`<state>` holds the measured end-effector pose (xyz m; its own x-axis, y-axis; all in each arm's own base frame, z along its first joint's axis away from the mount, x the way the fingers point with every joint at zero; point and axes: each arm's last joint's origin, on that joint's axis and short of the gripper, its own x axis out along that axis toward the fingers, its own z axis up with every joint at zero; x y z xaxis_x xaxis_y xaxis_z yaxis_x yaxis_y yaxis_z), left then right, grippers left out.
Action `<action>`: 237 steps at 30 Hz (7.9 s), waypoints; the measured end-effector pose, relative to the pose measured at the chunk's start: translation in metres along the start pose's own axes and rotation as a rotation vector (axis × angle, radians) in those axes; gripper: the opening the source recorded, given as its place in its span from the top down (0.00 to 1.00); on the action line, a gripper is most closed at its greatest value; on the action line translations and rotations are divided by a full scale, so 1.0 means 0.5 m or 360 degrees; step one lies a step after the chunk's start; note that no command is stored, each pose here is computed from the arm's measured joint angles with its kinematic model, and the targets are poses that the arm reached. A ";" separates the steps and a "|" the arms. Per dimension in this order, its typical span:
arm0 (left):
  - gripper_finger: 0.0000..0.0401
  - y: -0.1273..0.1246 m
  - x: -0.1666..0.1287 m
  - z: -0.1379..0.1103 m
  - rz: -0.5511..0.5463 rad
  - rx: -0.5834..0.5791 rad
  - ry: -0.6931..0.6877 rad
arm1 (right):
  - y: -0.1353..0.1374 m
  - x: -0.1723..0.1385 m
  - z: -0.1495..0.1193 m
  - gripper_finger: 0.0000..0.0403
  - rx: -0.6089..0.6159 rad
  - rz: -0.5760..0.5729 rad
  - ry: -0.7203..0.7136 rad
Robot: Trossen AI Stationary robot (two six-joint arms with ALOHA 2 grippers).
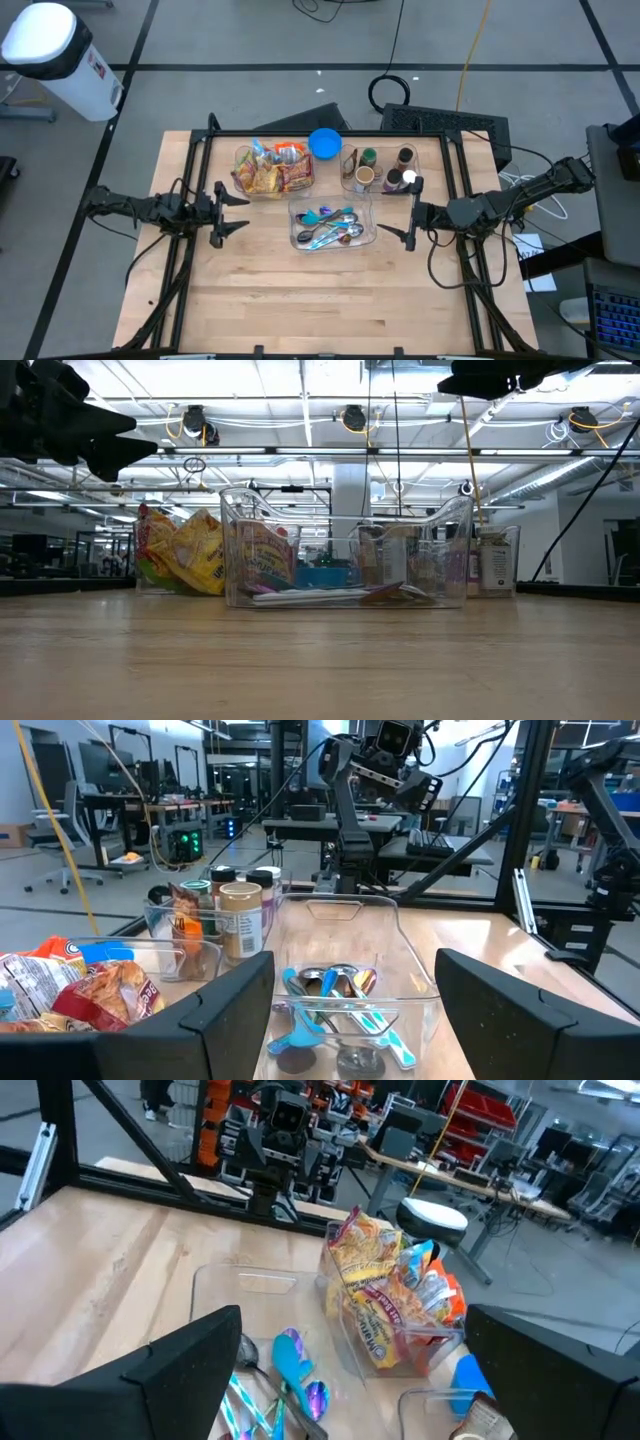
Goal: Pick & Place Food Item
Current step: Return to Home Position
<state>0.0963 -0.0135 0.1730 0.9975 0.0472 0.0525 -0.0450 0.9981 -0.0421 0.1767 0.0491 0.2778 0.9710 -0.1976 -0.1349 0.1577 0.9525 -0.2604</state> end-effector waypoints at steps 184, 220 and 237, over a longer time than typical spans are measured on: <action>0.29 0.000 0.000 0.000 -0.0001 -0.0004 -0.0004 | -0.080 -0.100 -0.265 0.06 0.0308 0.0095 -0.0246; 0.29 0.000 0.000 0.000 0.0000 -0.0005 -0.0004 | -0.080 -0.100 -0.265 0.06 0.0309 0.0096 -0.0247; 0.29 0.000 0.000 0.000 -0.0001 -0.0004 -0.0004 | -0.080 -0.100 -0.265 0.06 0.0309 0.0096 -0.0247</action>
